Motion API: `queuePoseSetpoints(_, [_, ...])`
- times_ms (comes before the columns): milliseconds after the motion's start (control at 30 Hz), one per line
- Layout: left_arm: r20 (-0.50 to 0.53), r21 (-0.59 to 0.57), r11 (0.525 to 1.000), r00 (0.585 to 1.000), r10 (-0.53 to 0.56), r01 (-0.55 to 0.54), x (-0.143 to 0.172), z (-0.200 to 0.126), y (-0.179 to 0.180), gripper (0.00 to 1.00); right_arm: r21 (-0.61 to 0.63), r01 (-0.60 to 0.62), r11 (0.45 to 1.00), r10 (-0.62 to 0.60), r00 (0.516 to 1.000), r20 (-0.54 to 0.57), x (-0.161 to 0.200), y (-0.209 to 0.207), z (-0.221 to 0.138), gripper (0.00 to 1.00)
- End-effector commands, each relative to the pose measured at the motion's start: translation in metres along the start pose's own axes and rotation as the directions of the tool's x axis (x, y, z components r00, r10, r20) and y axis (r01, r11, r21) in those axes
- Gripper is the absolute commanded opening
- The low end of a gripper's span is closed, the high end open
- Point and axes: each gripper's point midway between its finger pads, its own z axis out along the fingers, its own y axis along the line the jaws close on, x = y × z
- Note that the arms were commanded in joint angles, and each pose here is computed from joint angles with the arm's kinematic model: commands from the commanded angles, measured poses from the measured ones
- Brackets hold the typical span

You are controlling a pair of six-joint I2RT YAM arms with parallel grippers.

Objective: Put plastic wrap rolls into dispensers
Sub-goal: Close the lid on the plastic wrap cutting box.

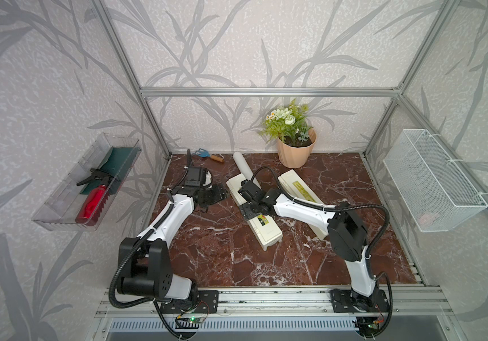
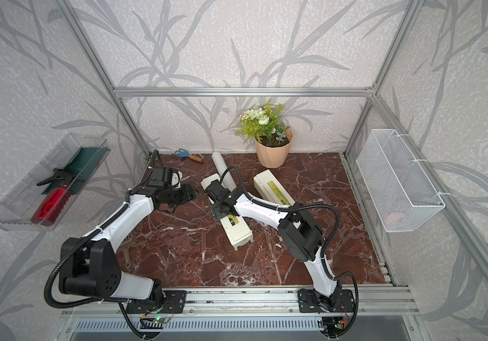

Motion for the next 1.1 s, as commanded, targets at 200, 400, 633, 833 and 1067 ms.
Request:
queuePoseSetpoints(200, [-0.008, 0.010, 1.000, 1.000, 0.002, -0.002, 0.000, 0.004, 0.000, 0.75, 0.051, 0.017, 0.999, -0.017, 1.000, 0.005, 0.001, -0.009, 0.001, 0.79])
queuePoseSetpoints(400, [-0.009, 0.008, 1.000, 1.000, -0.003, 0.003, 0.001, 0.004, 0.001, 0.75, -0.010, -0.041, 0.999, 0.041, 0.999, -0.006, 0.005, 0.001, 0.007, 0.80])
queuePoseSetpoints(633, [-0.011, 0.004, 1.000, 1.000, -0.004, 0.004, 0.002, 0.004, 0.001, 0.75, -0.047, -0.082, 0.996, 0.080, 0.996, -0.029, 0.011, 0.002, 0.012, 0.80])
queuePoseSetpoints(833, [-0.019, 0.009, 1.000, 1.000, -0.004, 0.004, 0.003, 0.007, 0.000, 0.75, -0.102, -0.142, 0.985, 0.137, 0.989, -0.047, 0.015, -0.002, 0.015, 0.80])
queuePoseSetpoints(1067, [-0.026, 0.011, 1.000, 1.000, 0.003, -0.003, 0.002, 0.009, -0.002, 0.75, -0.129, -0.105, 0.986, 0.099, 0.994, -0.052, 0.016, 0.004, 0.018, 0.80])
